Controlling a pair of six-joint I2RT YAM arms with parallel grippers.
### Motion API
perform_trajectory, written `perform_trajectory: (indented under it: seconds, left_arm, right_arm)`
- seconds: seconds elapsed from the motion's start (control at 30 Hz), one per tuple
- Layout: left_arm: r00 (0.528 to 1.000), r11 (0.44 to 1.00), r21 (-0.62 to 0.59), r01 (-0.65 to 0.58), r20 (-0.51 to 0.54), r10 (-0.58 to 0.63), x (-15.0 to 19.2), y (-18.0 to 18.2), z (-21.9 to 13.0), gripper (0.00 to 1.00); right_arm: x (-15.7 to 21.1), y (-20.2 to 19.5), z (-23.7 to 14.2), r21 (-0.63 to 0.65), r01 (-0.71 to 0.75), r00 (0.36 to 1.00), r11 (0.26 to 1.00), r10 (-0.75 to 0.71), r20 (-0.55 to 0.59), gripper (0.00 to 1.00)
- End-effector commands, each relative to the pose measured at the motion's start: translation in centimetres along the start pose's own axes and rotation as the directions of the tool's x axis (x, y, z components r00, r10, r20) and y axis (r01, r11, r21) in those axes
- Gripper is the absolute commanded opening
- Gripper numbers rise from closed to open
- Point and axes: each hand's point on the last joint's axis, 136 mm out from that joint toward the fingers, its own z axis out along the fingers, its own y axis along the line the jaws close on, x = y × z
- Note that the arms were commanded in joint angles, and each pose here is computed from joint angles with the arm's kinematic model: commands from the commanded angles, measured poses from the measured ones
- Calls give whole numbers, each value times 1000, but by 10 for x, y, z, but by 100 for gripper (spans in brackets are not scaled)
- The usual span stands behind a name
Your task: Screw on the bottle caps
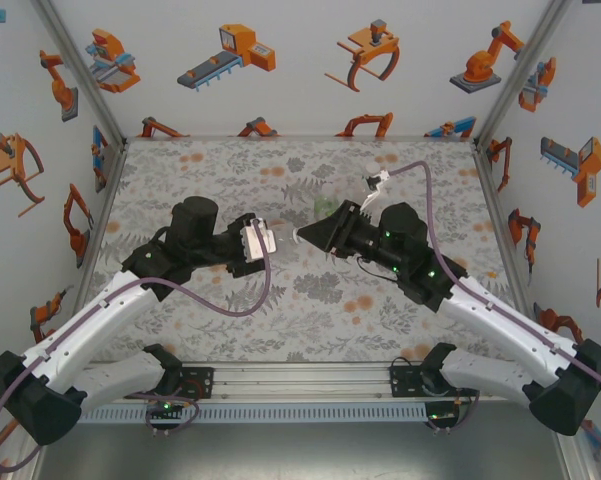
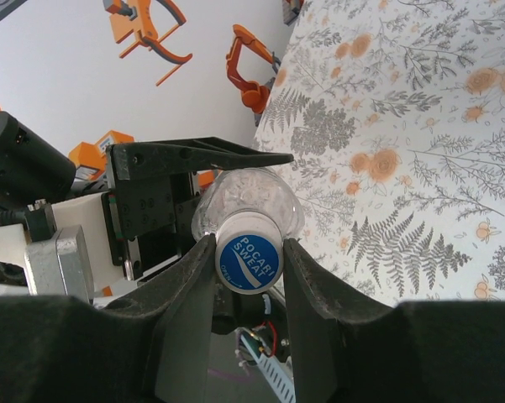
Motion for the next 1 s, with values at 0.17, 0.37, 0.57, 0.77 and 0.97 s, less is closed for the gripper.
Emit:
perform_trajectory:
  seconds: [0.17, 0.37, 0.57, 0.77, 0.97]
  left_arm:
    - [985, 999, -6, -41, 169, 42, -44, 6, -6, 0]
    - [985, 999, -6, -42, 166, 42, -43, 6, -6, 0]
    - [984, 999, -8, -45, 171, 46, -45, 6, -7, 0]
    - [984, 999, -4, -49, 172, 49, -45, 5, -8, 0]
    - [979, 998, 23, -67, 194, 61, -48, -1, -10, 0]
  right_arm:
    - [2, 12, -8, -19, 22, 999, 1000, -22, -25, 37]
    - [-1, 21, -12, -48, 51, 998, 998, -52, -19, 49]
    - [-3, 29, -20, -54, 125, 992, 991, -127, -27, 57]
    - [-12, 37, -43, -31, 310, 951, 950, -310, 11, 61]
    - [-21, 54, -66, -43, 600, 799, 799, -596, 75, 63]
